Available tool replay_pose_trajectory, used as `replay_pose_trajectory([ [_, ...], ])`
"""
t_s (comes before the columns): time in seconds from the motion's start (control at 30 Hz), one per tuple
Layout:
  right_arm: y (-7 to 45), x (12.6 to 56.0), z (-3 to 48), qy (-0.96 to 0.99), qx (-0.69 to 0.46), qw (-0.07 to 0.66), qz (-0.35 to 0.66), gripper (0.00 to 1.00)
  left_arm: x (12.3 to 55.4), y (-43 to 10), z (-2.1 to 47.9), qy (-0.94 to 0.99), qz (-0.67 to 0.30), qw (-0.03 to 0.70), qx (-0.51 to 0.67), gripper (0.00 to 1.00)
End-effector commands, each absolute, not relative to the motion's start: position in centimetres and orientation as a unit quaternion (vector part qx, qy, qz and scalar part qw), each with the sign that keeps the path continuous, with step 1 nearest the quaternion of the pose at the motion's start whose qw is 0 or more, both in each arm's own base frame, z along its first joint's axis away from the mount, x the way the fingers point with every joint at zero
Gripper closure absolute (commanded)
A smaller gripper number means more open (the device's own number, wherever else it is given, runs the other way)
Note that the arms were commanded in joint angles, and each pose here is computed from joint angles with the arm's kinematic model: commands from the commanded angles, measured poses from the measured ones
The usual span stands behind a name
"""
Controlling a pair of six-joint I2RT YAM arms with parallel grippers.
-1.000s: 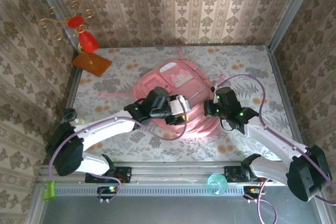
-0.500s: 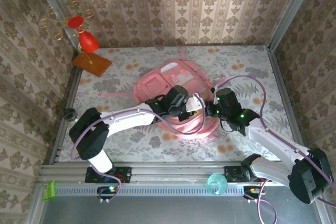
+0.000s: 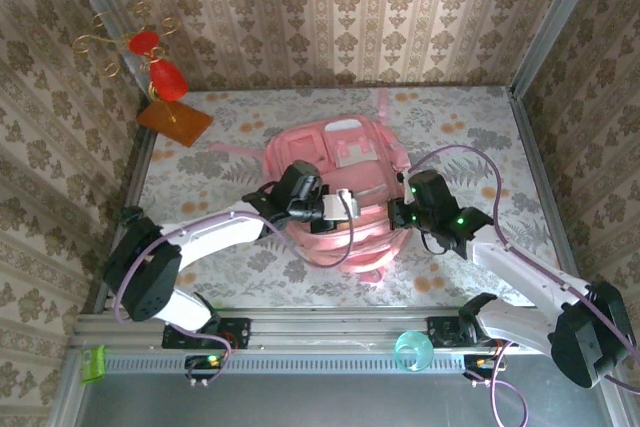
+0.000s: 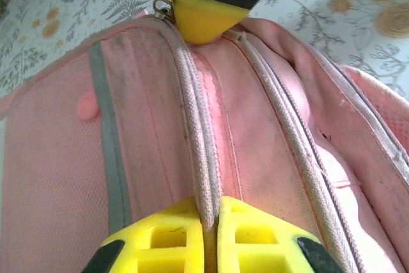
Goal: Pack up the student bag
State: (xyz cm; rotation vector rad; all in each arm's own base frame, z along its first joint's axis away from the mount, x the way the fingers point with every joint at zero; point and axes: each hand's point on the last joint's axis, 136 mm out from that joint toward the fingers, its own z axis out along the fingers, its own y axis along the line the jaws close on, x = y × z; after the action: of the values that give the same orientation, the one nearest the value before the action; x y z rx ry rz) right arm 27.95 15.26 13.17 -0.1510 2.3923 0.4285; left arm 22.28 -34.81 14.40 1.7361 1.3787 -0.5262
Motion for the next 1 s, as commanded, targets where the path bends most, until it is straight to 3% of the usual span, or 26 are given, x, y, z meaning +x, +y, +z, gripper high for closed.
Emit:
replay_pose_trajectory([
  [0.0,10.5,28.9,12.9,0.935,-0.019,0.349,0.062,1.0,20.7,-31.7,14.3,0.522,-0.231,0.406,0.713,1.0],
  [0.3,13.9,29.1,14.0,0.923,-0.066,0.35,0.147,1.0,22.4,-29.2,14.1,0.541,-0.209,0.411,0.703,1.0],
  [0.43,16.3,28.2,14.4,0.913,-0.092,0.343,0.201,1.0,22.2,-30.0,15.6,0.55,-0.233,0.429,0.678,0.62],
  [0.57,17.8,27.4,15.2,0.904,-0.112,0.344,0.23,1.0,21.4,-31.2,16.7,0.552,-0.216,0.447,0.67,0.44],
  [0.7,18.8,26.9,15.6,0.899,-0.123,0.342,0.246,1.0,21.1,-33.2,17.7,0.557,-0.188,0.457,0.667,0.39],
  [0.97,20.8,26.2,16.5,0.886,-0.134,0.344,0.282,1.0,21.7,-38.1,17.4,0.567,-0.164,0.443,0.675,0.41],
])
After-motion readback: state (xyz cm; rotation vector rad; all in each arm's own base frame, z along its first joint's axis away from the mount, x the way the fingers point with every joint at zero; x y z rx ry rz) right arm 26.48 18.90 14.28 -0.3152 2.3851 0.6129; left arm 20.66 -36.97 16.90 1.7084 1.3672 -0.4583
